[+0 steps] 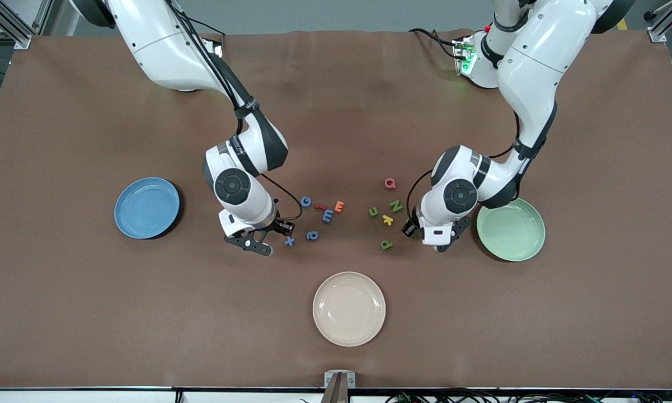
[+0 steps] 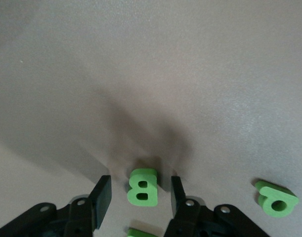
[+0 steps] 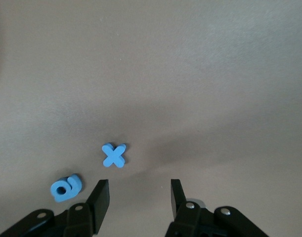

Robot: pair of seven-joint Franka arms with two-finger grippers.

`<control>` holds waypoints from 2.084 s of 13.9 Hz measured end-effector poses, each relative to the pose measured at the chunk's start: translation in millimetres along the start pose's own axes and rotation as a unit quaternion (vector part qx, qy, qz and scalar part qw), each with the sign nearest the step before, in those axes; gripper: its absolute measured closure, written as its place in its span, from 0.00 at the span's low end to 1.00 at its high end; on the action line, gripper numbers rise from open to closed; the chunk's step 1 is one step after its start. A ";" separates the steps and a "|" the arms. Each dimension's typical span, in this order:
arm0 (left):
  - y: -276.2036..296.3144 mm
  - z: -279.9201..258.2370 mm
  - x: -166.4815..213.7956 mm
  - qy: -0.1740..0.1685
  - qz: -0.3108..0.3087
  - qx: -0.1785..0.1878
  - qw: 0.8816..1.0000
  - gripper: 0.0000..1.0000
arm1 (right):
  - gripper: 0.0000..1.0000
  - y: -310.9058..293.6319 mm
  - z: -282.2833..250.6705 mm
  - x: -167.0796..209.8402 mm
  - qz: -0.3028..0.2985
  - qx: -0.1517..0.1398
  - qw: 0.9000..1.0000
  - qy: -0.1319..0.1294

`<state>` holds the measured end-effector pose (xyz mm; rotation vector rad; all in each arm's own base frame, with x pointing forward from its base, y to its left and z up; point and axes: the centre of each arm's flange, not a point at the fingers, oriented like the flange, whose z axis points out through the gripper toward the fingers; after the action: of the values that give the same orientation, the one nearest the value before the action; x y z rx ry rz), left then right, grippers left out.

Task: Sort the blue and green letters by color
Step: 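Grasp the green B with the left gripper while the right gripper grasps the blue X, then carry the green B to the green plate while the right gripper lifts the X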

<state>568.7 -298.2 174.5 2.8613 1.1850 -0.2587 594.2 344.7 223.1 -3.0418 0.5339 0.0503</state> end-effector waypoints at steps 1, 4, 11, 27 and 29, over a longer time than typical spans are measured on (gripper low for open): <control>1.2 0.0 0.1 0.000 0.000 -0.003 1.000 0.53 | 0.41 -1.0 6.6 -1.5 0.000 -0.001 1.000 0.001; 2.5 -1.5 0.0 0.001 0.001 -0.004 1.000 0.73 | 0.41 -5.6 20.6 -7.6 -0.002 -0.004 1.000 0.000; -11.7 -70.4 43.5 0.013 0.019 0.005 1.000 0.73 | 0.41 -19.6 40.9 -12.9 0.005 0.000 1.000 0.006; -169.3 -100.7 229.4 0.010 0.163 0.061 0.985 0.73 | 0.75 -25.1 43.2 6.5 0.003 -0.003 1.000 0.027; -173.8 -91.0 233.4 0.014 0.171 0.073 0.982 0.73 | 0.75 -25.3 43.3 6.7 0.002 -0.003 1.000 0.027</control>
<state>621.2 -3.2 231.0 3.1375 0.6827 -0.3040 608.1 368.6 180.7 -3.0558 0.5454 -0.0297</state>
